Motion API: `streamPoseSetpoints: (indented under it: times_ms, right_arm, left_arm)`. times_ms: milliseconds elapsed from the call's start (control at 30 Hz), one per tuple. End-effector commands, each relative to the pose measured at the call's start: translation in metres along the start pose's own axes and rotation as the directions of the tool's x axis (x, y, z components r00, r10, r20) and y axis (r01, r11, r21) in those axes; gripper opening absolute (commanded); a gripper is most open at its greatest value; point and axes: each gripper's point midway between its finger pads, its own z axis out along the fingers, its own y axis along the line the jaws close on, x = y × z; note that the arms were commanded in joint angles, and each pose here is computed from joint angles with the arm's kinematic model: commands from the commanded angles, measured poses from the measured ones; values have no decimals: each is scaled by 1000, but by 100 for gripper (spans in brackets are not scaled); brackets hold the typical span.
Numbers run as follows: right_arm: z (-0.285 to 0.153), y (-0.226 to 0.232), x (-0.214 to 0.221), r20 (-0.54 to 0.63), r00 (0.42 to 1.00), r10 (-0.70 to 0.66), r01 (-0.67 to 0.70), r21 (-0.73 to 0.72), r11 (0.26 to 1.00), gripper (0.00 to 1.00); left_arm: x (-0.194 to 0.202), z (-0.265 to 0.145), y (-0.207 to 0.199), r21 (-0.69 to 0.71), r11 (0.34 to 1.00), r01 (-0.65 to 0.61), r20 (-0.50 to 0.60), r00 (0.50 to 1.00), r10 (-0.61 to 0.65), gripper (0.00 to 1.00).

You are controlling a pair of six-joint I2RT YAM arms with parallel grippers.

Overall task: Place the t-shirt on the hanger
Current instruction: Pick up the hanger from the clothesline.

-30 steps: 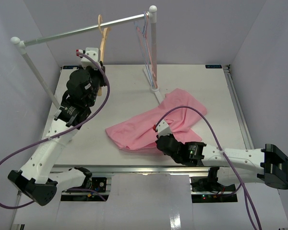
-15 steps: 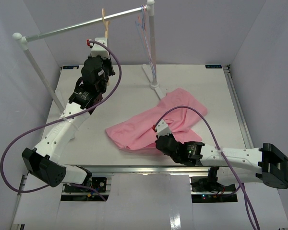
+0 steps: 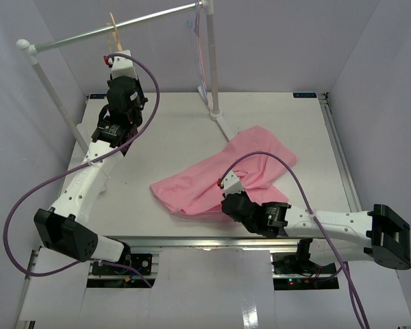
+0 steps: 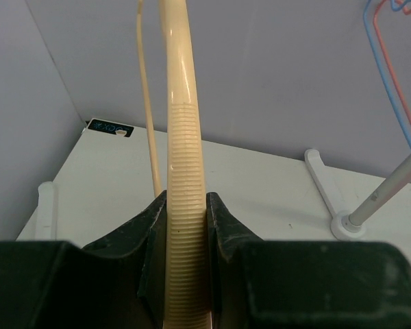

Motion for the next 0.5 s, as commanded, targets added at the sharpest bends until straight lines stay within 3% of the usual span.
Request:
streamPoseSetpoints:
  times_ms: [0, 267, 467]
  right_arm:
    - [1, -1, -13, 37, 999, 21, -22, 12, 1000, 8]
    - [1, -1, -13, 38, 999, 22, -22, 7, 1000, 8]
    - [-1, -1, -15, 46, 999, 25, -25, 4, 1000, 8]
  left_arm:
    - [-22, -16, 1, 70, 997, 45, 60, 997, -49, 0]
    - [-55, -39, -16, 229, 973, 23, 137, 989, -55, 0]
    - [-65, -46, -20, 270, 963, 3, 179, 982, -53, 0]
